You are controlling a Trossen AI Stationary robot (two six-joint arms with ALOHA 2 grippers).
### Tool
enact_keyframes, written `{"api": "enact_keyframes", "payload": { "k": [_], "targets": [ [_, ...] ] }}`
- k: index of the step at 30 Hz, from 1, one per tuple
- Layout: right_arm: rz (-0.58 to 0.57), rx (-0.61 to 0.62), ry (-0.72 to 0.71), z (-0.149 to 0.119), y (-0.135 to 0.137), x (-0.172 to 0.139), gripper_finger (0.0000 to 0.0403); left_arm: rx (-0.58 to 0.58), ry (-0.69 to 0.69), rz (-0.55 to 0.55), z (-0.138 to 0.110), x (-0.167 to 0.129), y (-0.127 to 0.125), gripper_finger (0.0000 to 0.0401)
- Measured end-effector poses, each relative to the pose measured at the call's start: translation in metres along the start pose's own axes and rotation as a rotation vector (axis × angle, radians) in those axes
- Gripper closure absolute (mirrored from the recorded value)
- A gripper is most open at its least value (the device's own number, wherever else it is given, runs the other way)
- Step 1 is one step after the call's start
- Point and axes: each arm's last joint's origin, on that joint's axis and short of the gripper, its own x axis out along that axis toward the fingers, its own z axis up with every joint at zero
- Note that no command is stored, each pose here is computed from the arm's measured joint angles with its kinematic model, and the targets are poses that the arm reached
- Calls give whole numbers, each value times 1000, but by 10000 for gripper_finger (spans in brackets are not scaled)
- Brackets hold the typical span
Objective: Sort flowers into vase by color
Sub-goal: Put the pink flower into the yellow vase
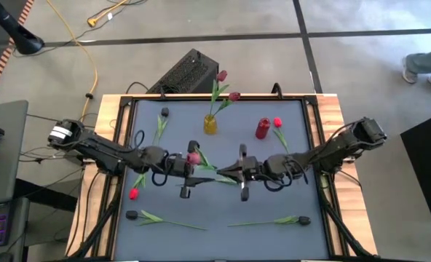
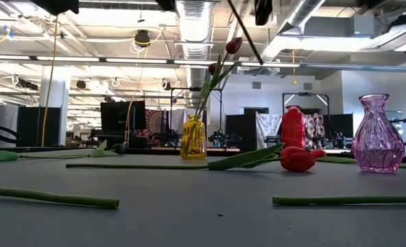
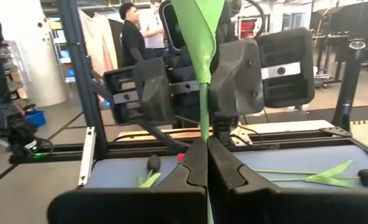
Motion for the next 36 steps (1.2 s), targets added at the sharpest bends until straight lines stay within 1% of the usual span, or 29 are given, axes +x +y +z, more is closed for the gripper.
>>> {"api": "enact_keyframes", "payload": {
  "k": [6,11,14,18,22,23,31,33,36],
  "targets": [
    [-15,-1,-13,2,-7,2,382,-18,-2,16,0,0,5,241],
    [-16,-2,-13,2,-7,2,382,-26,-13,35,0,0,10,244],
    [-16,-1,-15,2,-7,2,382,-26,-13,43,0,0,11,262],
    [-15,-2,-16,2,-7,2,377,-25,-10,46,0,0,12,306],
    [-15,-4,-17,2,-7,2,360,-19,-8,42,-1,0,12,375],
    [-16,-9,-17,2,-7,2,355,-18,-8,41,-1,0,12,387],
    [-16,-27,-18,2,-7,2,321,-17,-6,51,-1,0,15,400],
    [-17,-27,-14,2,-7,2,305,-18,-2,60,-2,0,17,400],
    [-24,-38,16,4,-8,-1,271,-15,31,86,-1,-3,24,401]
  ]
}}
